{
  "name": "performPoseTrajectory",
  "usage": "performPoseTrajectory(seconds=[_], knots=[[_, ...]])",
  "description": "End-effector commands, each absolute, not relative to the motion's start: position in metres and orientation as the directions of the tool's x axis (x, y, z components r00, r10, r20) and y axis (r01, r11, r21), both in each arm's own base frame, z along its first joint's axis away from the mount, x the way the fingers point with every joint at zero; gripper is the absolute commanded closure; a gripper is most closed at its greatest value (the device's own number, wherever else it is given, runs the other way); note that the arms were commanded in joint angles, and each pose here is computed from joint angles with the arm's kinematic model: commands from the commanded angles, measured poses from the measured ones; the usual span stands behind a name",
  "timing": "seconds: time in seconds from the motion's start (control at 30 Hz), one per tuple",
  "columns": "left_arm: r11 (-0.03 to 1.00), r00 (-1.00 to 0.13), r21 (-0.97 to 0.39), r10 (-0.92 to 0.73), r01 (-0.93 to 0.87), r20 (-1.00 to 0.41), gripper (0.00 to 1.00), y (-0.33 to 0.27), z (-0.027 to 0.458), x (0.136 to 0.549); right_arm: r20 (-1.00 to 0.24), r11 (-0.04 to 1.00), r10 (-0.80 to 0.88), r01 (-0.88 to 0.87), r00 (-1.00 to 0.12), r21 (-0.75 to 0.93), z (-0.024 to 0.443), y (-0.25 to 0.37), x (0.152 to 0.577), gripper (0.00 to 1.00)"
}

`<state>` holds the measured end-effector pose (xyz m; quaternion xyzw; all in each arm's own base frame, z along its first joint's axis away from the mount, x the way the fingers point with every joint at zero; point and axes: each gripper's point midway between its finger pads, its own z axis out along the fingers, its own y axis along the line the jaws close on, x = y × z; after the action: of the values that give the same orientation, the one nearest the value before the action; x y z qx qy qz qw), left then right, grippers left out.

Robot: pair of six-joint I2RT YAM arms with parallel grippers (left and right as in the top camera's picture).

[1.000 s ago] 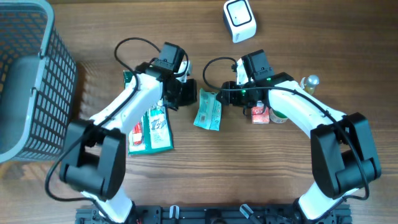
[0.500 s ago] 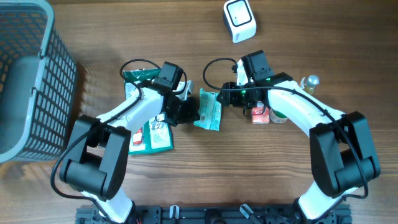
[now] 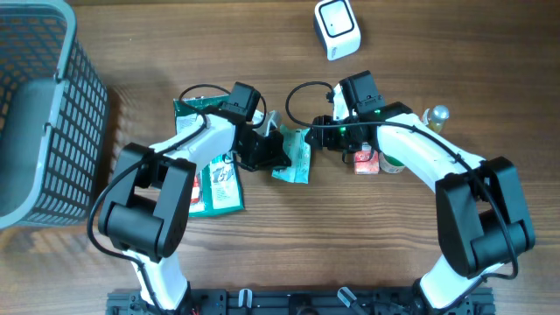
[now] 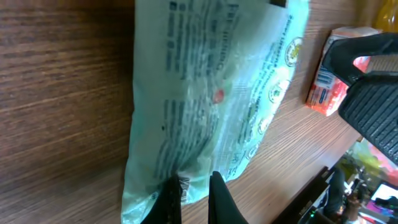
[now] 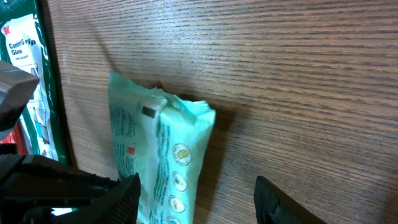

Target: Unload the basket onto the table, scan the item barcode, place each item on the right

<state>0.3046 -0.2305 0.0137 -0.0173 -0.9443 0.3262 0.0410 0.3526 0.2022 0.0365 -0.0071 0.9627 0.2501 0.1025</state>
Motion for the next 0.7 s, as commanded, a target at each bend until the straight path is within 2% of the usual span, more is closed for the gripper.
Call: performPoseTrajectory(seconds=[0.0,0.17,0.3,0.37,0.4,0.6,0.67], knots=[[0.864,-0.996,-0.503,0.031,-0.013,0.080,0.96,-0.212,-0.015,0.306,-0.167,0.883,0.041,-0.042,-0.985,0.467,0.023,0.200,0.347,0.39],[0.883,-0.997,-0.469,0.029,-0.005,0.066,0.96,-0.206,-0.019,0.307,-0.098,0.862,0.066,0.008,-0.993,0.507,0.011,0.208,0.342,0.39],[0.885,-0.997,-0.465,0.029,-0.006,0.067,0.96,-0.205,-0.020,0.307,-0.042,0.806,0.036,0.004,-0.998,0.591,-0.010,0.226,0.339,0.44],[0.886,-0.997,-0.464,0.029,-0.007,0.070,0.96,-0.205,-0.020,0.307,-0.033,0.780,0.023,-0.003,-0.999,0.626,-0.009,0.233,0.338,0.56],[0.886,-0.997,-0.464,0.029,-0.007,0.070,0.96,-0.205,-0.020,0.307,-0.037,0.779,0.023,-0.006,-0.999,0.627,-0.009,0.233,0.339,0.66],[0.885,-0.997,-0.465,0.029,-0.007,0.069,0.96,-0.205,-0.018,0.306,-0.065,0.778,0.021,-0.025,-0.998,0.627,-0.008,0.234,0.344,0.85],[0.876,-1.000,-0.482,0.011,0.001,0.018,0.96,-0.202,0.000,0.318,-0.076,0.776,0.021,-0.032,-0.997,0.631,-0.006,0.234,0.347,0.89]])
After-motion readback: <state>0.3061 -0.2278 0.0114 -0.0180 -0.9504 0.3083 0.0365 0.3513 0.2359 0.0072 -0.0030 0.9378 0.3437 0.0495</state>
